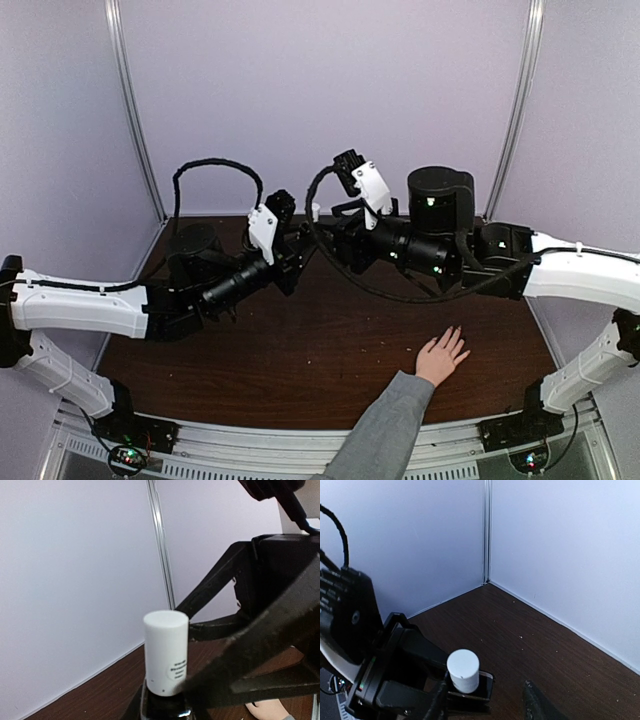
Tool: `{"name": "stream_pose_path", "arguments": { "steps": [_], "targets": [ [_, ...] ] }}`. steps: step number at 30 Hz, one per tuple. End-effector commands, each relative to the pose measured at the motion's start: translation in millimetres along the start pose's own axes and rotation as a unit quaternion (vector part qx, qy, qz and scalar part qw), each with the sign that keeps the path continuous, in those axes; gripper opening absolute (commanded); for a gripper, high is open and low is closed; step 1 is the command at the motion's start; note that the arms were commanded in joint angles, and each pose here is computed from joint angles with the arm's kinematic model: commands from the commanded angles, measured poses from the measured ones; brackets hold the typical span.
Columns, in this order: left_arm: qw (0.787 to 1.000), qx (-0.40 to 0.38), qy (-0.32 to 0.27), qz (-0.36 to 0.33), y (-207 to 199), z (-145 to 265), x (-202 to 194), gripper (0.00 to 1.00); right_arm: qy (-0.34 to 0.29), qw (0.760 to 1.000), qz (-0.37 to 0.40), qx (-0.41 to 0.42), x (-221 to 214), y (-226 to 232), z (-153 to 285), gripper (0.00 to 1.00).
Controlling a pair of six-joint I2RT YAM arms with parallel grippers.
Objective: Paint the nails
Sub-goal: Screw the nail polish bottle cap onto the nail polish bottle.
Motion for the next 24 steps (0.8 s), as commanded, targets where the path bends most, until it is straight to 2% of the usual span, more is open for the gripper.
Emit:
{"name": "stream_pose_path", "arguments": {
  "steps": [1,6,11,18,24],
  "targets": [
    [0.998,-0.028,-0.06,0.014,4.6,12.2,27.3,0.0,-0.016,0.999,0.018,0.032,11.2,-0.2,25.4,0.56],
    [0.994,-0.089,-0.066,0.015,0.8,21.9,32.6,0.0,-0.004,0.993,0.064,0.102,17.2,2.8,50.4,0.69],
    [0.973,-0.214,-0.083,0.001,-11.4,35.7,40.7,0.0,0.018,0.976,0.107,0.189,19.6,8.9,75.1,0.73],
    [0.923,-0.374,-0.087,0.0,-29.1,44.6,49.3,0.0,0.044,0.936,0.15,0.317,22.8,22.2,98.9,0.73],
    [0.877,-0.469,-0.099,0.026,-40.4,44.1,53.7,0.0,0.057,0.898,0.164,0.404,22.4,33.7,104.9,0.69]
  ]
}}
Point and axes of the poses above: each gripper's point midway between its finger pads, its own z axis back along the fingers, its own y axis along the line the jaws close on, x = y × z, the point moved 10 cm from there along z, back along the fingers, and after that the axes turned 9 degrees about -z, right-handed, at the moved point
